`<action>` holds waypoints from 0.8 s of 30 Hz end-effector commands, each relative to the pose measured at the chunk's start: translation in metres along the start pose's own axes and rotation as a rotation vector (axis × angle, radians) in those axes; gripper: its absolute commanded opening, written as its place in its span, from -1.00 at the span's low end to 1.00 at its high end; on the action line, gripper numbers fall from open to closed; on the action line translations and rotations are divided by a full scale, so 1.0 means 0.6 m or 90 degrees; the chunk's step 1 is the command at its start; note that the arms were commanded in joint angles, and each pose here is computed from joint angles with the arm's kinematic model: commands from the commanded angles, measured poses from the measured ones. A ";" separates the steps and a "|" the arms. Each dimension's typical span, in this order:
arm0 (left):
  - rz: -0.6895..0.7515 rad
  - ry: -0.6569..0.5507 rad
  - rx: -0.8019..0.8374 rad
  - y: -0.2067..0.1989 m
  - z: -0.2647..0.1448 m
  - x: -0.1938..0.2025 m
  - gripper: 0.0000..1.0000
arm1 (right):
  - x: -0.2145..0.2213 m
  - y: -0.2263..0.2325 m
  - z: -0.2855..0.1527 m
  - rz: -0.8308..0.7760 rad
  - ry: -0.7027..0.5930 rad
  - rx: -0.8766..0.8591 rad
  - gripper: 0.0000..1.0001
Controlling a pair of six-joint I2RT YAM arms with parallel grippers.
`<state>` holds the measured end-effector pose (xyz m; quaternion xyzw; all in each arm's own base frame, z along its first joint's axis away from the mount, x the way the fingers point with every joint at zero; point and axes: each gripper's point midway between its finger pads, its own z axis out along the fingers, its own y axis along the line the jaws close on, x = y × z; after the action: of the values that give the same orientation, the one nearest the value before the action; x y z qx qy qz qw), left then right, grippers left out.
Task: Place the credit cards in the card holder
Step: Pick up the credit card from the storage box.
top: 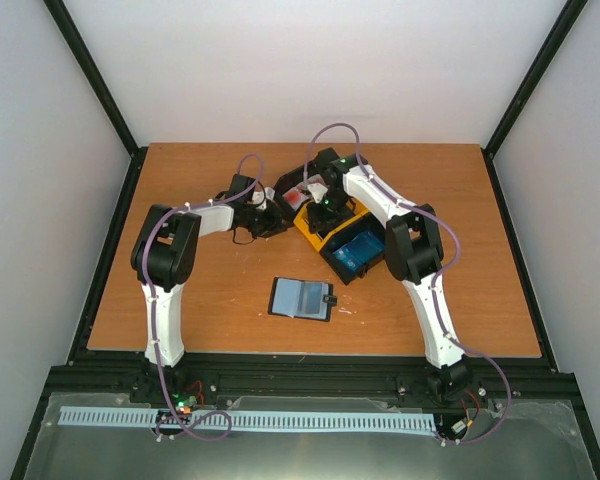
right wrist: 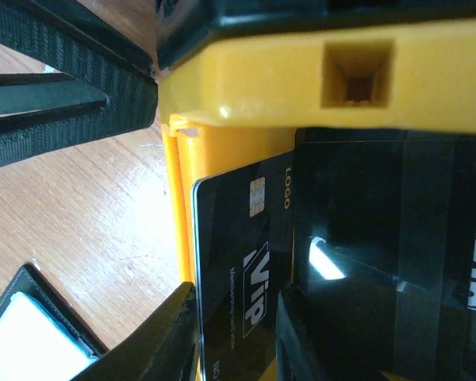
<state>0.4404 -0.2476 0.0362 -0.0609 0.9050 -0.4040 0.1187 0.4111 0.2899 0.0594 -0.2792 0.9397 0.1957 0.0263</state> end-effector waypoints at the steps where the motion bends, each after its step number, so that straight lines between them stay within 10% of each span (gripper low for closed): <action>1: 0.022 -0.010 0.001 -0.005 0.000 -0.014 -0.44 | -0.013 0.010 -0.018 -0.008 -0.019 0.014 -0.49; 13: 0.013 0.002 -0.003 -0.002 0.000 -0.007 -0.44 | -0.038 -0.019 -0.041 -0.004 -0.053 0.095 -0.94; 24: 0.042 -0.070 0.002 -0.037 -0.048 -0.023 -0.32 | -0.087 0.000 -0.167 -0.033 -0.191 0.151 -0.95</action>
<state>0.4371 -0.2430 0.0369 -0.0656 0.9082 -0.3944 0.1236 0.4469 0.2755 0.0942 -0.2689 0.9493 0.1173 0.1129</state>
